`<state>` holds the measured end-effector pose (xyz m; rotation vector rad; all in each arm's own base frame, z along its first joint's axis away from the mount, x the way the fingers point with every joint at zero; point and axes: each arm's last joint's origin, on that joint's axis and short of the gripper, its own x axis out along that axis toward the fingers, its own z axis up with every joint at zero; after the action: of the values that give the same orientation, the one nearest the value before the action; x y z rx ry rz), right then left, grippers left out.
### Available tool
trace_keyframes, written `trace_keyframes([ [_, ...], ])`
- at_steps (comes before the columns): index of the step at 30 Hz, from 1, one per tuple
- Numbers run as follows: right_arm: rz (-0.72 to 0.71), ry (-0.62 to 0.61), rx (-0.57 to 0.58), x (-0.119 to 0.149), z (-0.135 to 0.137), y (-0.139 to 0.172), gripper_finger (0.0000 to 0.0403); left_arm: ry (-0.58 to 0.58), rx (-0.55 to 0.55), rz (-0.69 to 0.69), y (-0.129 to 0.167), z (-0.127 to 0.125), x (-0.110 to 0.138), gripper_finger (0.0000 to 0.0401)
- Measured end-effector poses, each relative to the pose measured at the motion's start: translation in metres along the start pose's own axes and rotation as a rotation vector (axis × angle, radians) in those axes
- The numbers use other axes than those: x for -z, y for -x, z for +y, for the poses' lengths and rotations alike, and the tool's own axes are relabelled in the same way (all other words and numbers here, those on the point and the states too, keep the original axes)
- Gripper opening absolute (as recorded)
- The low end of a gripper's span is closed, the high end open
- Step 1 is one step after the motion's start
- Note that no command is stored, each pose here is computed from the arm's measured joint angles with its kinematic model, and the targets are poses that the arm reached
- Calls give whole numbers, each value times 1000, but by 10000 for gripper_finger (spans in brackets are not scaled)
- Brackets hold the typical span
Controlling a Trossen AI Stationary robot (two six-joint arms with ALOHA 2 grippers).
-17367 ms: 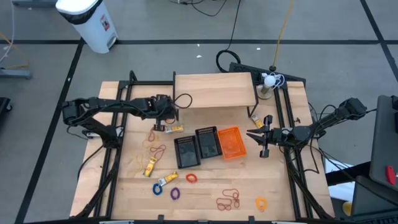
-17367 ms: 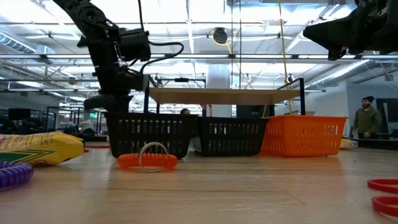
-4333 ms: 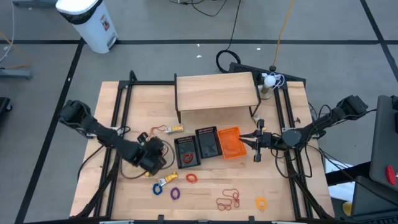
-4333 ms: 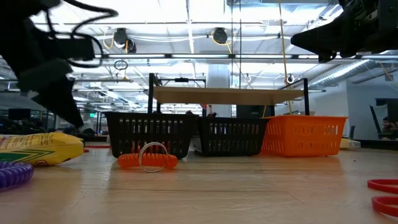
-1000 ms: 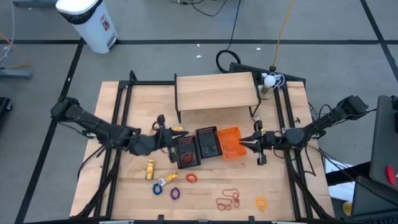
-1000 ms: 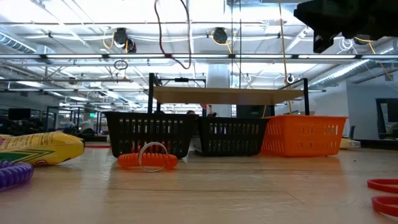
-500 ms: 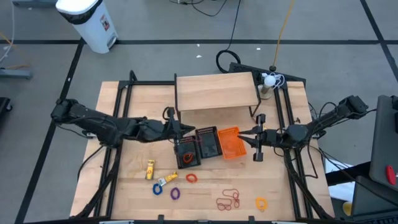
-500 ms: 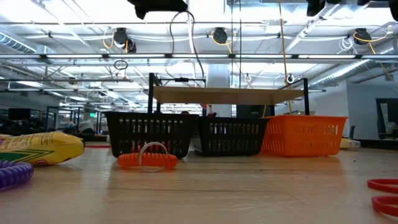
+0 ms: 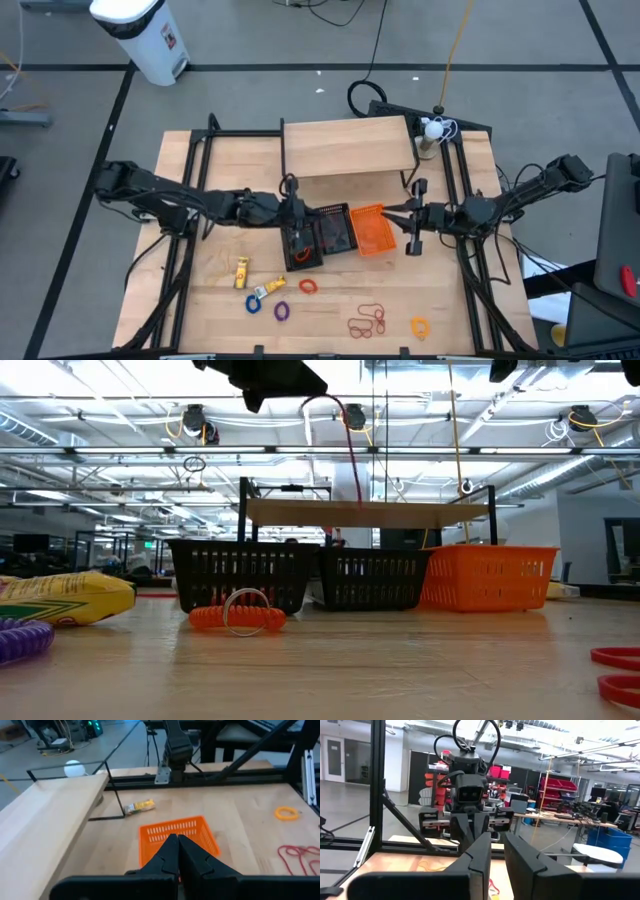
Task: Pick & Place Office Desk Supplies
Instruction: Put the orange rubber band into the right black bin
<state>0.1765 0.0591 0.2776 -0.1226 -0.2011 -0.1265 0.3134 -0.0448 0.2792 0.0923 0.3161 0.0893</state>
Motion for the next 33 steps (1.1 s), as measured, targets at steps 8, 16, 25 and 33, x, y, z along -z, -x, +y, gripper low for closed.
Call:
trace_keyframes([
  [8,45,-11,21,5,0,0,45,-35,-10,-28,0,2,-3,0],
  [16,92,-62,11,12,3,-2,45,-11,-24,-29,-1,7,-3,0],
  [25,91,-19,5,12,3,-2,45,-15,-24,-29,-1,7,-3,2],
  [33,91,-7,4,12,3,-2,45,-3,-23,-26,-1,7,-3,3],
])
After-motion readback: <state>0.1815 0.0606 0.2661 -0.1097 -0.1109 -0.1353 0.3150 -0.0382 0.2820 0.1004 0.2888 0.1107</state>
